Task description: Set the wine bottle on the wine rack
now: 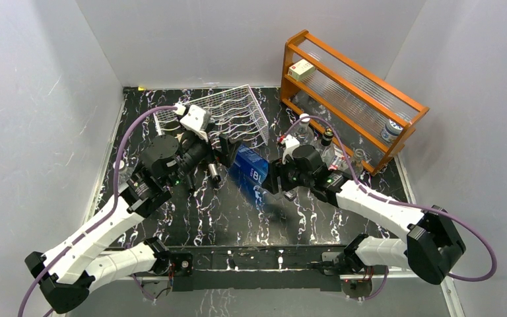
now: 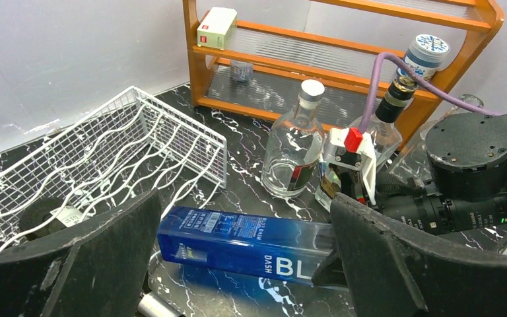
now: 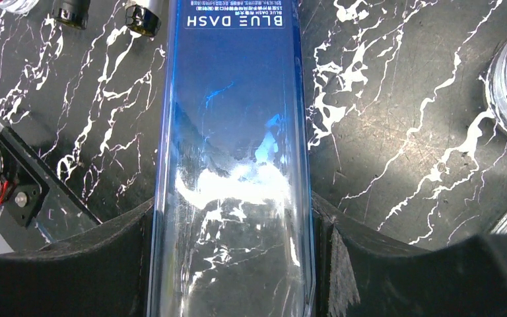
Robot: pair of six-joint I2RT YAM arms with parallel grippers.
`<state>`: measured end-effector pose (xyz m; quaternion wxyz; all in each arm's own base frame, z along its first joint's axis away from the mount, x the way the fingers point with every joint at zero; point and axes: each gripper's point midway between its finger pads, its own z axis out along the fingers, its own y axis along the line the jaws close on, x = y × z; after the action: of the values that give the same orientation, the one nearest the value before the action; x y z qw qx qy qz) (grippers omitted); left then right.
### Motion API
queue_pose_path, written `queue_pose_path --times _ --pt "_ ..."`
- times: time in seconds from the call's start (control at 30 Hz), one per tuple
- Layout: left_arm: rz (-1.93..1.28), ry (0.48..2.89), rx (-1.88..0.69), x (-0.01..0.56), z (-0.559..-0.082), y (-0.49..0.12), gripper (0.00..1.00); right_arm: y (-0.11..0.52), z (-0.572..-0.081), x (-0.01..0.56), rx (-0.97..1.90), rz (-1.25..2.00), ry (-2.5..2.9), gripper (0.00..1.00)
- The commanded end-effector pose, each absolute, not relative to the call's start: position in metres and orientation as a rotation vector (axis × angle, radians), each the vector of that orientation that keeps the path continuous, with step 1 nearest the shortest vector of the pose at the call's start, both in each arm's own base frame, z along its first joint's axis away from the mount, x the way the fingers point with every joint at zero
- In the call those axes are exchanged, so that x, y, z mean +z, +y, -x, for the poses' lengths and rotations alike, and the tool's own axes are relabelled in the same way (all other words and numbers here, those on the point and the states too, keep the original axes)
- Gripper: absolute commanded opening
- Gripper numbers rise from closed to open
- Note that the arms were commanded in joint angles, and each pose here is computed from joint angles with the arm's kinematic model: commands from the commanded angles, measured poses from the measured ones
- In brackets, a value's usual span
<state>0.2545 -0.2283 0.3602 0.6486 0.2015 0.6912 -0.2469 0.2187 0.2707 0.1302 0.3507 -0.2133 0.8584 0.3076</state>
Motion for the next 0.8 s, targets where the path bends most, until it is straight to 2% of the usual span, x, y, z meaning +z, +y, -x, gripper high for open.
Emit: queue_pose_path --times 0.0,0.77 --pt "-0.415 1.524 -0.577 0.388 -0.253 -0.223 0.98 0.308 -0.253 0.213 0.931 0.483 1.867 0.00" --pt "-0.419 1.503 -0.560 0.401 -0.252 -0.218 0.98 0.332 -0.278 0.224 0.804 0.347 1.788 0.00"
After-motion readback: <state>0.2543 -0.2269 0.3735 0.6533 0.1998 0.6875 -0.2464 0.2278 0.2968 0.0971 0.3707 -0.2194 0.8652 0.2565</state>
